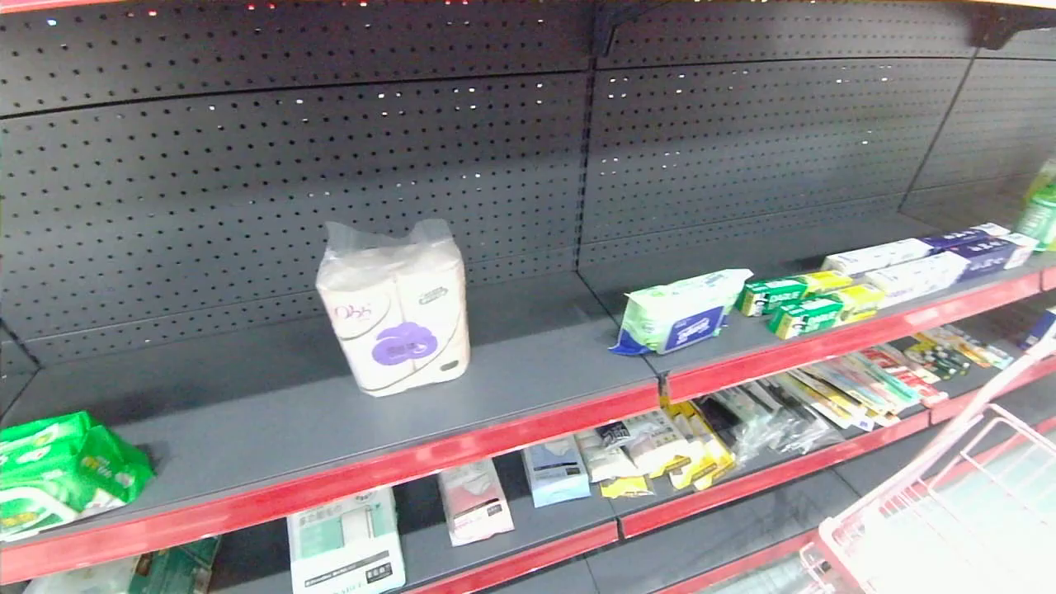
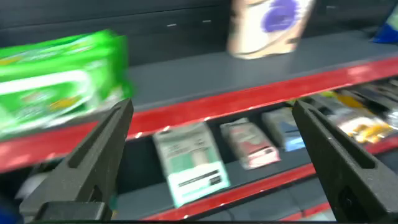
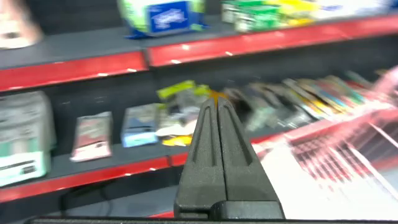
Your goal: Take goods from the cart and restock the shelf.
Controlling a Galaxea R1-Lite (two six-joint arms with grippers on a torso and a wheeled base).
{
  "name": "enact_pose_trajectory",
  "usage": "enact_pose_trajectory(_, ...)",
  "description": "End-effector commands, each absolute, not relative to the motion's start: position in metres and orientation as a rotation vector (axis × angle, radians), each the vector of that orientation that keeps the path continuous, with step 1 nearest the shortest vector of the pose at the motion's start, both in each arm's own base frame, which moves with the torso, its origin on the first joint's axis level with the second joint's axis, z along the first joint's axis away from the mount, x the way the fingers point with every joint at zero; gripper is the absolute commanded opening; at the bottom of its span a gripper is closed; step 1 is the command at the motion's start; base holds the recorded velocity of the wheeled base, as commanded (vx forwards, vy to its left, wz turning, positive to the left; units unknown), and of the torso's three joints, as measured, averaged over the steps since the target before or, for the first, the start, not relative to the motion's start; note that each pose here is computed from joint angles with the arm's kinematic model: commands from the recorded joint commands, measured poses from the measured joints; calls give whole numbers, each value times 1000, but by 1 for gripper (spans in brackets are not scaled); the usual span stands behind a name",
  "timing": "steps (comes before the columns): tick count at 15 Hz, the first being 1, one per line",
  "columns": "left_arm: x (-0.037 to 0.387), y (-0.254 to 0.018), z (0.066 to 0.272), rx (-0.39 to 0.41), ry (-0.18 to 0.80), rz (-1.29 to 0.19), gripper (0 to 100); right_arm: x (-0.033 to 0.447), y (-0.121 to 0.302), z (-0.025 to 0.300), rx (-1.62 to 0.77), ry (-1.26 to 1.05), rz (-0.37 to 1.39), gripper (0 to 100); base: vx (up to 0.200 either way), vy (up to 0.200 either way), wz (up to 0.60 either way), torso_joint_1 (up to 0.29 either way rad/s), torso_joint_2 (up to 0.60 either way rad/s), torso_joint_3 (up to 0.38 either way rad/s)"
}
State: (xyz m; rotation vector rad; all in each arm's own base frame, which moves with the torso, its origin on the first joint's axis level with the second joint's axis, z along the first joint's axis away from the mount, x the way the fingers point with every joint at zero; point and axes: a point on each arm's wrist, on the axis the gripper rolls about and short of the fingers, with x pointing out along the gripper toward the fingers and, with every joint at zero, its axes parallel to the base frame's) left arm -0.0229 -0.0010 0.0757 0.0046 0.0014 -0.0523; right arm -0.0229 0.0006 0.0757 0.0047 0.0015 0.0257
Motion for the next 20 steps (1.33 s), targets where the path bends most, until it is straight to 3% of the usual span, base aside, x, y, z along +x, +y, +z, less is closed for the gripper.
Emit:
enact_pose_trajectory(1, -23, -1, 76, 5, 1, -52, 100, -23, 1, 75, 5, 3, 28, 0, 0, 0, -600, 2, 2, 12)
enact_pose_trajectory(14, -23, -1, 76, 3, 1, -52, 100, -23, 1, 76, 5, 2, 28, 0, 0, 0, -600, 3, 2, 6)
enact_pose_trajectory(20, -23, -1, 76, 3, 1, -52, 100, -20, 1, 77, -3, 40, 18, 0, 0, 0, 0, 0, 0, 0)
